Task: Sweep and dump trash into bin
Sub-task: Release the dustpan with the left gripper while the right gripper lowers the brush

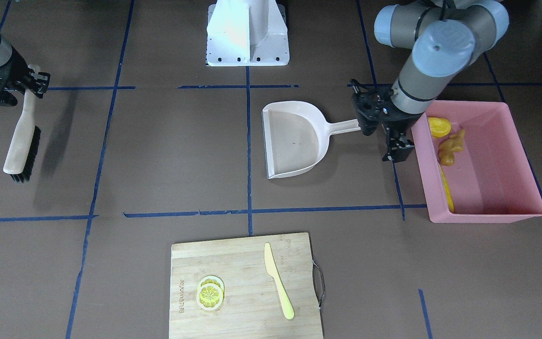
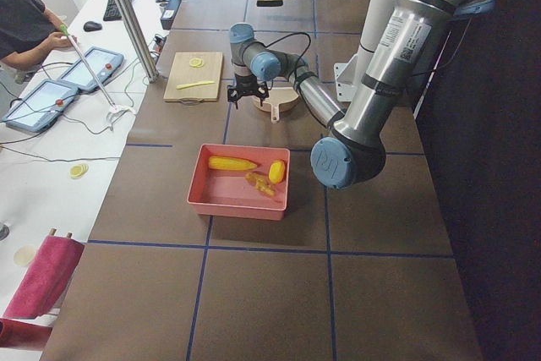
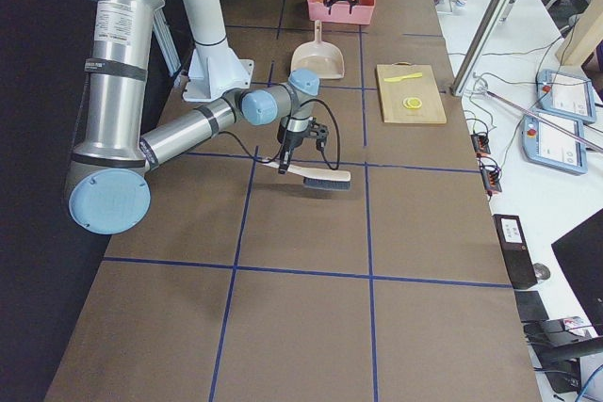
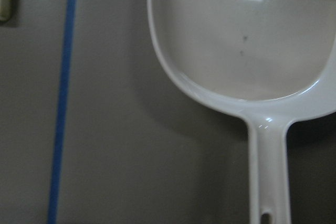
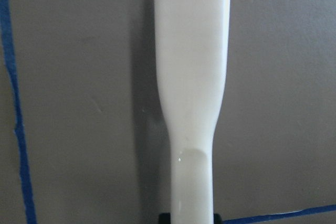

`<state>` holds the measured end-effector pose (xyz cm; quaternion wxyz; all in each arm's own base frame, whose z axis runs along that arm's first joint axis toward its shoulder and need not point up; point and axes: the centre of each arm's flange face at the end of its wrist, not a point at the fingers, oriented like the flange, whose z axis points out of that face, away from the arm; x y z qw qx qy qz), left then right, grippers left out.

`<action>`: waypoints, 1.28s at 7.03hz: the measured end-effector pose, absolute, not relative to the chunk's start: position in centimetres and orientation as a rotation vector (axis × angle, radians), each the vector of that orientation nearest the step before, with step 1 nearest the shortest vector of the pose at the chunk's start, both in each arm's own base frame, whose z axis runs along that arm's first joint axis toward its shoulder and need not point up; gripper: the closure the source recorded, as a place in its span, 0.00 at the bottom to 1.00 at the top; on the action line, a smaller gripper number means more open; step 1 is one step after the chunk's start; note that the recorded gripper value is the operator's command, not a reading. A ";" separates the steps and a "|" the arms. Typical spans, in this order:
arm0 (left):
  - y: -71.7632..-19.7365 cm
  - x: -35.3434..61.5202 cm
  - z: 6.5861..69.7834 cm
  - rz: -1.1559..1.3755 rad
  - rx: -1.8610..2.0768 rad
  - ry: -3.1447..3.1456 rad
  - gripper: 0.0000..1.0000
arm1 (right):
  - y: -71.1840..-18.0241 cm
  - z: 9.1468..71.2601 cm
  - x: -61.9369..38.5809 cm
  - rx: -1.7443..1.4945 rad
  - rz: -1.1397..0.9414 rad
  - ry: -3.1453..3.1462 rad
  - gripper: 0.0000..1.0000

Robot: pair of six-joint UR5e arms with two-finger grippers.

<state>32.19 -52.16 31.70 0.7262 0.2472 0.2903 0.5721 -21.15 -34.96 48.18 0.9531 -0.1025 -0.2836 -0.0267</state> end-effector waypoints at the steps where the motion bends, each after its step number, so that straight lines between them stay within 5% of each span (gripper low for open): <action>1: -53.9 28.4 33.0 1.194 0.537 0.616 0.00 | -34.6 49.8 -20.8 -0.216 -0.071 -0.565 0.96; 9: -57.1 19.9 36.5 1.031 0.505 0.569 0.00 | -34.2 56.2 -19.0 -0.244 0.006 -0.657 0.89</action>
